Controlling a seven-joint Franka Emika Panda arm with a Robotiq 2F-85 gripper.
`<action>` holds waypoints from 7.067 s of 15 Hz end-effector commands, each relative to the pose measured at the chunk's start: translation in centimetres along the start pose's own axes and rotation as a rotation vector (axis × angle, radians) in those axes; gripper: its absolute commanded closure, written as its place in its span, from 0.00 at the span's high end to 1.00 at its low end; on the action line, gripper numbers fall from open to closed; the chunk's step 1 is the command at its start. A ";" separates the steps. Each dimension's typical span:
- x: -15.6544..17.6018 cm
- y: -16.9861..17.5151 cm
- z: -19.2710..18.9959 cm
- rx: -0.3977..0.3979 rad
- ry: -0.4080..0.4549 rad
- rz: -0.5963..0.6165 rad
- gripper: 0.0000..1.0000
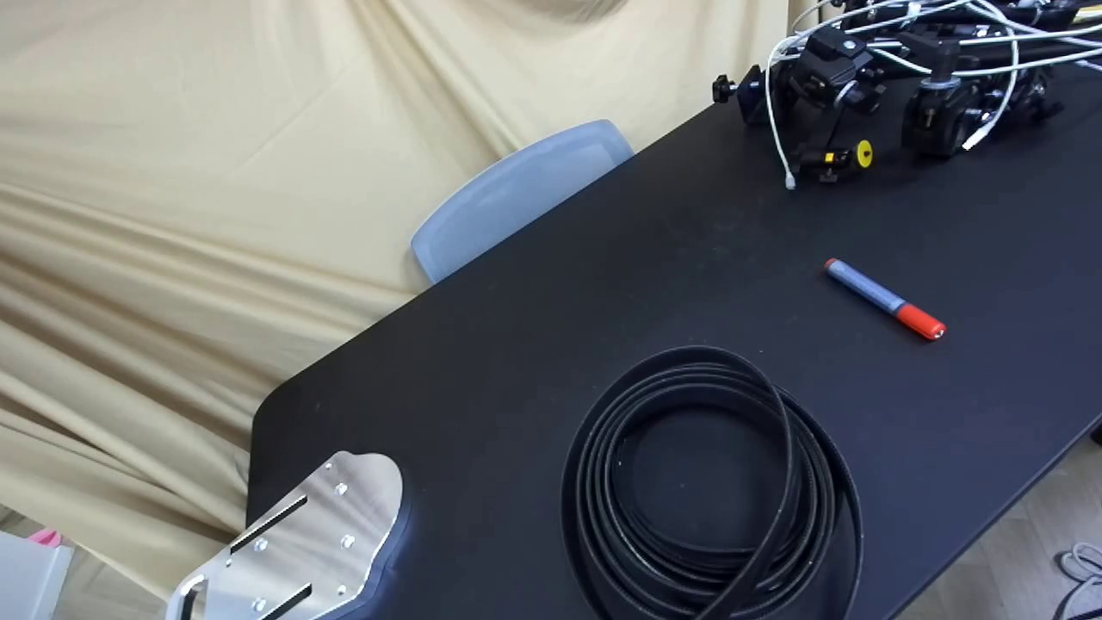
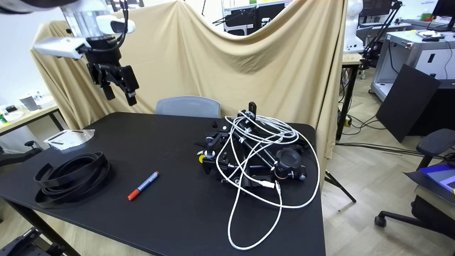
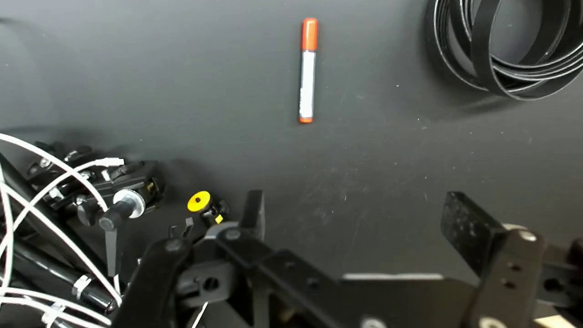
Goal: Move the marker away from you
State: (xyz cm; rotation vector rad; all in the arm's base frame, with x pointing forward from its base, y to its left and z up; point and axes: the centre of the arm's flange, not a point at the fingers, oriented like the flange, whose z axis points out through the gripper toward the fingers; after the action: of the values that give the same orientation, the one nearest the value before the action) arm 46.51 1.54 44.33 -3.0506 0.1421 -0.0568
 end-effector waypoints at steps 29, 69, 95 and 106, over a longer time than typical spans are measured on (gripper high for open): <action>-7.2 -0.3 25.5 -0.061 -0.013 0.127 1.00; 3.6 -0.9 24.8 -0.120 0.006 -0.039 0.05; 11.0 -5.4 29.6 -0.136 0.002 -0.085 0.66; 7.6 -5.5 23.0 -0.082 -0.085 -0.033 1.00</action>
State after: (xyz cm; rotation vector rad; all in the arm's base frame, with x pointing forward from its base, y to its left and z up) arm 58.01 8.42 19.47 -3.1651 0.0411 -0.0056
